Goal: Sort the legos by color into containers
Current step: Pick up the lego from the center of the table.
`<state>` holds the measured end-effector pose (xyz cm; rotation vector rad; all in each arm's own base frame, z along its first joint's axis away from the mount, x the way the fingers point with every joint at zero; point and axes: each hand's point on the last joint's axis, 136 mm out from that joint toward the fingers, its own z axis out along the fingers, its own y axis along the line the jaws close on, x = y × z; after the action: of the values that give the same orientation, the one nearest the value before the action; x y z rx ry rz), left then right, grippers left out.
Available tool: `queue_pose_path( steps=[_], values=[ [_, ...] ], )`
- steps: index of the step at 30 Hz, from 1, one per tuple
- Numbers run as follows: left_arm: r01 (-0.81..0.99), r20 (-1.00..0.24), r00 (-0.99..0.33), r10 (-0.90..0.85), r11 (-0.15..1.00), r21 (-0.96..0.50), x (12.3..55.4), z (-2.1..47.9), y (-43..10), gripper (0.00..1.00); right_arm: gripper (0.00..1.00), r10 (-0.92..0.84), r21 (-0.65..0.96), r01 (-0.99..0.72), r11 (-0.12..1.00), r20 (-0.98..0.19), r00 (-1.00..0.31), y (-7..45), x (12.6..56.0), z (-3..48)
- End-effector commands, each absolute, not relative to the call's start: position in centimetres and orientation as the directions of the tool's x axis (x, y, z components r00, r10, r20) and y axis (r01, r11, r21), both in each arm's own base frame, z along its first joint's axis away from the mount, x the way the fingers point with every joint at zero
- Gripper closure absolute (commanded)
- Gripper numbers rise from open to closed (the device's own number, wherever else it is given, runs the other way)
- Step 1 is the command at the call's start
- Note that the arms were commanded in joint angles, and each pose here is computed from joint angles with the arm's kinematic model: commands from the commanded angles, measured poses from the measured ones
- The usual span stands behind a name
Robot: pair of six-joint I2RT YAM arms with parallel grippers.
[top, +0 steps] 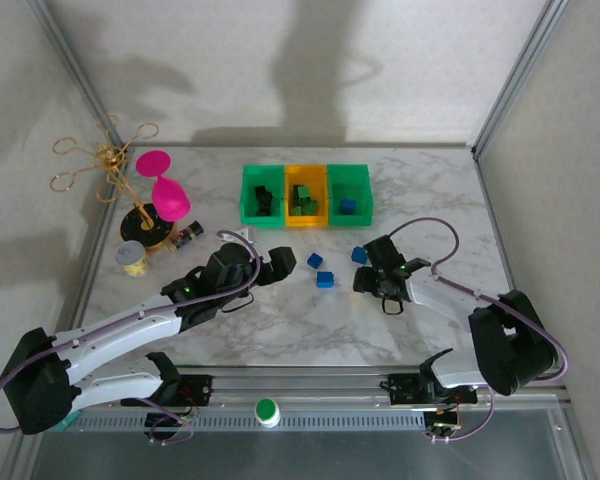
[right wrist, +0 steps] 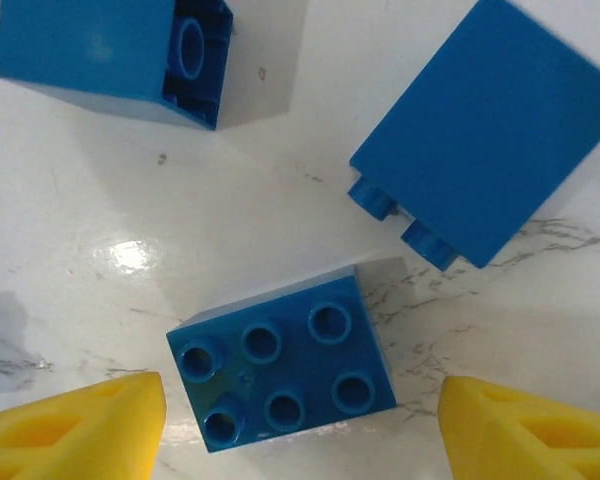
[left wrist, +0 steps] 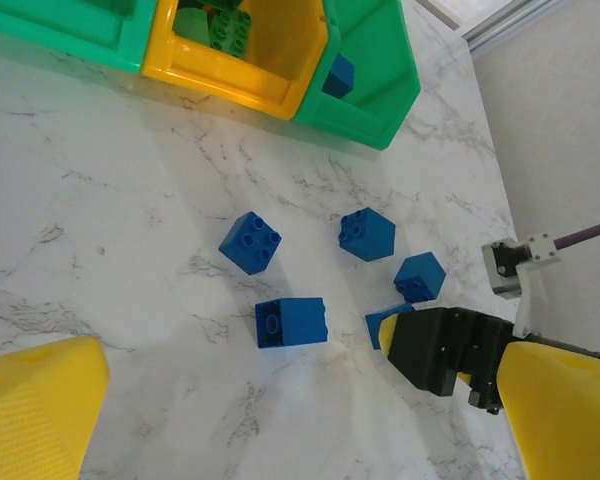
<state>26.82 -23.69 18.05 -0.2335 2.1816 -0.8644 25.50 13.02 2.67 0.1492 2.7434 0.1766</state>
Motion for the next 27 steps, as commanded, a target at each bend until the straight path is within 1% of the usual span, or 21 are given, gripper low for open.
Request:
queue_pose_path(
  steps=[1, 5, 14, 20, 27],
  values=[
    [0.087, -0.597, -0.682, -0.422, 0.764, -0.639, 26.9, 17.8, -23.5, 0.0, 0.26, 0.065, 0.15, 0.002, 0.989, -0.413, -0.909, 14.7, 26.7, 3.5],
    [0.086, -0.597, -0.684, -0.419, 0.767, -0.636, 26.9, 17.7, -23.5, 0.0, 0.27, 0.028, 0.105, -0.016, 0.994, -0.406, -0.913, 15.2, 26.5, 3.1],
    [0.082, -0.601, -0.681, -0.418, 0.772, -0.63, 26.9, 17.7, -23.3, 0.01, 0.36, 0.013, 0.013, 0.009, 1.0, -0.404, -0.915, 13.9, 26.8, 2.5],
    [0.08, -0.602, -0.678, -0.422, 0.772, -0.631, 26.9, 17.7, -23.2, 0.0, 0.43, 0.001, 0.021, -0.008, 1.0, -0.409, -0.913, 14.4, 27.2, 2.4],
    [0.078, -0.605, -0.676, -0.42, 0.776, -0.626, 26.8, 17.6, -23.0, 0.0, 0.49, 0.002, 0.034, -0.013, 0.999, -0.417, -0.909, 14.5, 27.2, 2.8]
  ],
)
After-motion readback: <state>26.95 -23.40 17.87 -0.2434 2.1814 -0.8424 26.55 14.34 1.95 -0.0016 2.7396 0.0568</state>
